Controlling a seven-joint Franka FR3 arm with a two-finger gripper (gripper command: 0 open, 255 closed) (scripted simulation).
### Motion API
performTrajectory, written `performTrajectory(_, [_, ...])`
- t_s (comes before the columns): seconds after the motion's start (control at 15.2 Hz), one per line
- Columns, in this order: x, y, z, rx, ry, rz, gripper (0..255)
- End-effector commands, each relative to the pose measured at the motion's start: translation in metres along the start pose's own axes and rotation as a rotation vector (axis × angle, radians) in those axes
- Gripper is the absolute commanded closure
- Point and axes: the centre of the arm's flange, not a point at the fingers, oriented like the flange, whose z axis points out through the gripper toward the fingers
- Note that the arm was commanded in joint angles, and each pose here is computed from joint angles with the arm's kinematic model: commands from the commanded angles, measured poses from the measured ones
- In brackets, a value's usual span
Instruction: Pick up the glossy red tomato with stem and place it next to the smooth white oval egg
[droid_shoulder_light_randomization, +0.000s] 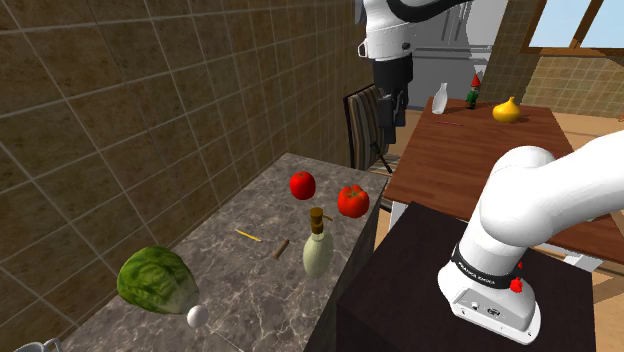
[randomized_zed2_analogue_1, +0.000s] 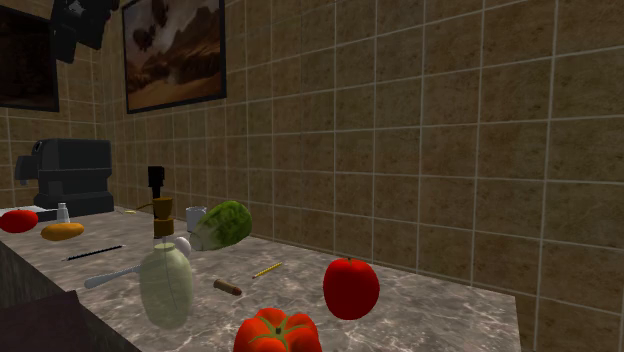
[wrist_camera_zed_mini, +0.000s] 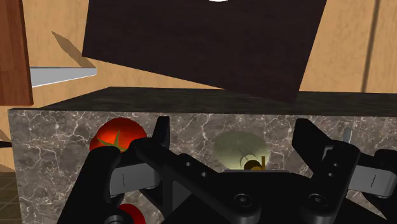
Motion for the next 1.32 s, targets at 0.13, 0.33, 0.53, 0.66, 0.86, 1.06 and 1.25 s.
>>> performTrajectory(0.13, [0.022, 0.007, 0.012, 0.0, 0.004, 0.013, 0])
performTrajectory(0.33, [0.055, 0.017, 0.029, 0.001, 0.01, 0.033, 0])
performTrajectory(0.53, [0.088, 0.029, 0.047, 0.001, 0.016, 0.053, 0])
performTrajectory(0.66, [0.11, 0.037, 0.058, 0.001, 0.02, 0.066, 0])
performTrajectory(0.86, [0.142, 0.049, 0.075, 0.002, 0.026, 0.086, 0])
performTrajectory(1.06, [0.175, 0.062, 0.092, 0.002, 0.032, 0.106, 0])
performTrajectory(1.25, [0.207, 0.075, 0.108, 0.003, 0.038, 0.125, 0])
